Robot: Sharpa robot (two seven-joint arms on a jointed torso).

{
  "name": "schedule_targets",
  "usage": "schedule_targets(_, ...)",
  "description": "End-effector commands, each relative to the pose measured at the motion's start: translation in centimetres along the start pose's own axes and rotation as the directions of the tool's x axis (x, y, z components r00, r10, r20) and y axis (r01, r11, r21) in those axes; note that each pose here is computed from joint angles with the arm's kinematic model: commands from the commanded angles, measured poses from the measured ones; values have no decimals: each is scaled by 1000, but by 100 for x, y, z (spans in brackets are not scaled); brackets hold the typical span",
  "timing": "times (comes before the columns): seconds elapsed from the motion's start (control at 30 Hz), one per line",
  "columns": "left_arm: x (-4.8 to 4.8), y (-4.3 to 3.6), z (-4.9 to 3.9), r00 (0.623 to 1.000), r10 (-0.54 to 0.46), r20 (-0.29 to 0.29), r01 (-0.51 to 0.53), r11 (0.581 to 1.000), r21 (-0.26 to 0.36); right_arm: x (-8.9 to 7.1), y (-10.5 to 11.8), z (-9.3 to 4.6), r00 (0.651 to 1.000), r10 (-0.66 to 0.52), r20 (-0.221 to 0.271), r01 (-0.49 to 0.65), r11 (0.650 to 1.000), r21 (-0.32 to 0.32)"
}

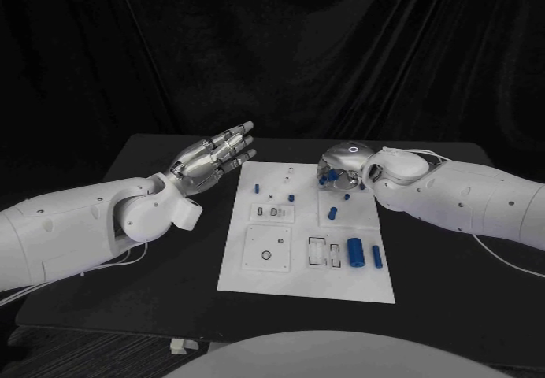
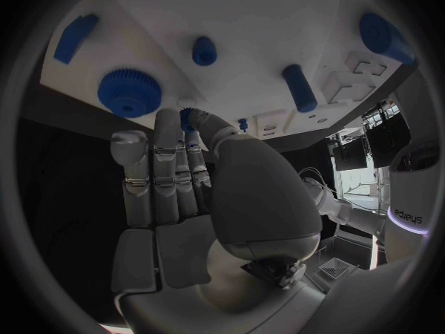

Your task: Assemble the parts on the task board

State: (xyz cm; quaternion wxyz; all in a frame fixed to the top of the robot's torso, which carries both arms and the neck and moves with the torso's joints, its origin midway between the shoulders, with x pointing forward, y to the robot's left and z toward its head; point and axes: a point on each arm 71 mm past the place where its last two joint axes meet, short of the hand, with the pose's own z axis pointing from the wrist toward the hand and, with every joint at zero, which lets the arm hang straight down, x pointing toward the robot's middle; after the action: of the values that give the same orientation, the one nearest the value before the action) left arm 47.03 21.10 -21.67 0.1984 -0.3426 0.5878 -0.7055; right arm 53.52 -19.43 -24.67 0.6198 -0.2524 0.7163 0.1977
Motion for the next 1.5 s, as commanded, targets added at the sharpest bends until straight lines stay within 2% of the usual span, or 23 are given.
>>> schedule_targets(0.03,-9,-7,-9,1000,-1,0,1,1000,4,-199,2,34,998,10,70,-10,1000,-8)
schedule_targets(0.2,-28,-6,-7,1000,4,8,-4,1000,4,-387,-3,128,997,27,74,-27,1000,8)
schedule_targets(0.43,-21,3,18,1000,6,9,-6,1000,6,-472,1,295,997,42,62,-44,999,27)
schedule_targets(0.73,-14,4,24,1000,7,11,-7,1000,10,-434,63,473,998,41,47,-42,998,36)
schedule_targets(0.93,12,13,53,1000,3,0,-3,1000,11,-385,94,539,999,42,27,-43,998,44)
schedule_targets(1.5,15,16,60,1000,4,1,-4,1000,9,-345,96,610,999,42,-9,-41,996,77)
